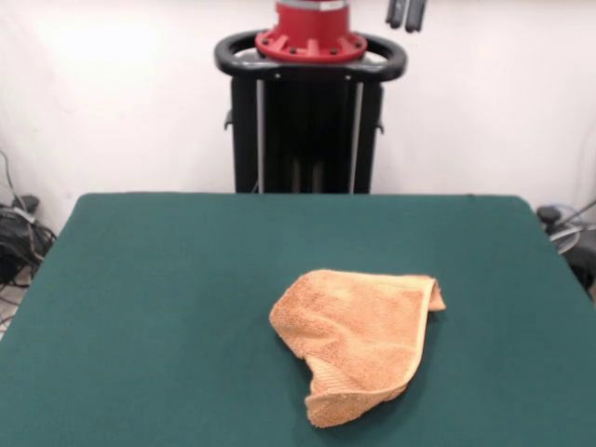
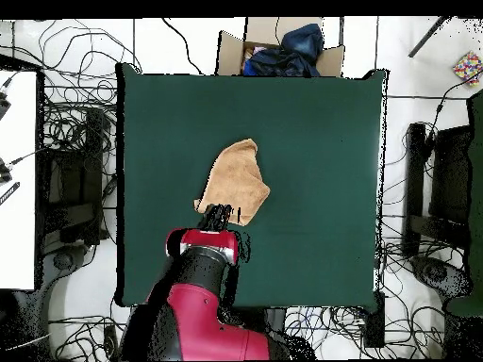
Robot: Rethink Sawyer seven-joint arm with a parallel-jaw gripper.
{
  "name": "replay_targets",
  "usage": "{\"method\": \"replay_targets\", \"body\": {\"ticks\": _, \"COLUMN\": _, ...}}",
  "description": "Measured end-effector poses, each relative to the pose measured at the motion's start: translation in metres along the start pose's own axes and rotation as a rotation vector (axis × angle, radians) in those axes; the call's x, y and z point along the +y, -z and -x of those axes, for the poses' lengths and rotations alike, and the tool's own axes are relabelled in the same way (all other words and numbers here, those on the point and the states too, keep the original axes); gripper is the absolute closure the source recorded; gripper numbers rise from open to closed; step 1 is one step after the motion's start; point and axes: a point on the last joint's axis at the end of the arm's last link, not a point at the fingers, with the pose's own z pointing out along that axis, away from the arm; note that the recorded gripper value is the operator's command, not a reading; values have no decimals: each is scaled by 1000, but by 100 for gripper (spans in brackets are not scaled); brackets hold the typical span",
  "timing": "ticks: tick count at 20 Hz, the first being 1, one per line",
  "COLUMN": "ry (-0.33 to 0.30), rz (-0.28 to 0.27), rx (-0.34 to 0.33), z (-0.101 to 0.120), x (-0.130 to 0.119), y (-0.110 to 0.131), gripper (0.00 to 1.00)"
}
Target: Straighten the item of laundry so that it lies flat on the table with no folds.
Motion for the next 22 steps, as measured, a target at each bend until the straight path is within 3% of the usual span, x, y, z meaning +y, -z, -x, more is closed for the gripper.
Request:
{"method": "replay_targets", "body": {"ticks": 5, "ry": -30, "rz": -20, "rx": -35, "z": 7, "x": -7, "y": -2, "gripper": 100}}
{"method": "replay_targets", "body": {"ticks": 22, "ry": -17, "rz": -25, "rx": 42, "z": -19, "x": -7, "y": -25, "gripper": 100}}
